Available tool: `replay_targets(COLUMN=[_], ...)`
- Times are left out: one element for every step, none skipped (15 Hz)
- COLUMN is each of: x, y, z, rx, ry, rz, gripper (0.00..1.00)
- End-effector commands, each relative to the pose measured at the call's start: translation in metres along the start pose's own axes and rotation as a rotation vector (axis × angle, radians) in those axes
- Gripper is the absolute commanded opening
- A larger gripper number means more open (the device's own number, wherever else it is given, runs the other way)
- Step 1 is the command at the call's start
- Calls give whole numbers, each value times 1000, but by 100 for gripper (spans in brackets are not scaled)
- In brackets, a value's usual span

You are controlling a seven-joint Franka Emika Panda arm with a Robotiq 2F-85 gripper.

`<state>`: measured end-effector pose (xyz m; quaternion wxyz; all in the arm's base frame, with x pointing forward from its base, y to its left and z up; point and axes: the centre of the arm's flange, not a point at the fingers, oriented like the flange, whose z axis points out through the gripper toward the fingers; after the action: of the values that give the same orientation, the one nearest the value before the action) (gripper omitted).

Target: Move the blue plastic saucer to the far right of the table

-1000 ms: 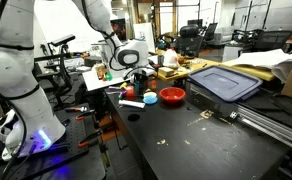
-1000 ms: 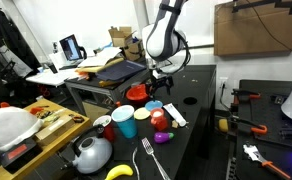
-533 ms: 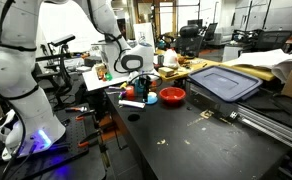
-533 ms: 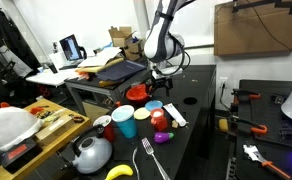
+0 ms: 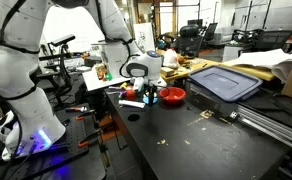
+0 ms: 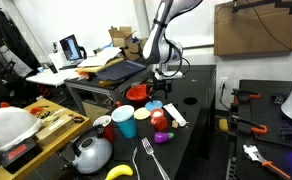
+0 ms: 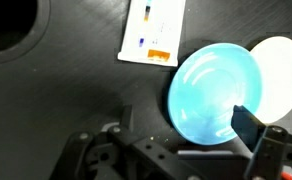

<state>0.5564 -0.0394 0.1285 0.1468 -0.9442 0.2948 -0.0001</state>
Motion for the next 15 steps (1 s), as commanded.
replay_targets(x=[9, 11, 12, 12, 13, 14, 14, 15, 16, 16, 16, 16, 16, 16, 15], y=[-2, -3, -3, -3, -3, -2, -1, 0, 2, 3, 4, 6, 7, 7, 7], z=[9, 11, 12, 14, 16, 17, 18, 20, 21, 22, 23, 25, 26, 27, 27], rx=[81, 94, 110, 124, 137, 150, 164, 175, 184, 194, 201, 208, 210, 214, 216], ry=[-6, -11, -16, -21, -25, -28, -33, -37, -40, -45, -48, -52, -55, -58, -59], rz=[-47, -57, -70, -82, -95, -105, -115, -126, -133, -143, -150, -159, -166, -173, -180], gripper=[100, 100, 100, 100, 100, 100, 93, 74, 66, 58, 51, 43, 36, 27, 20])
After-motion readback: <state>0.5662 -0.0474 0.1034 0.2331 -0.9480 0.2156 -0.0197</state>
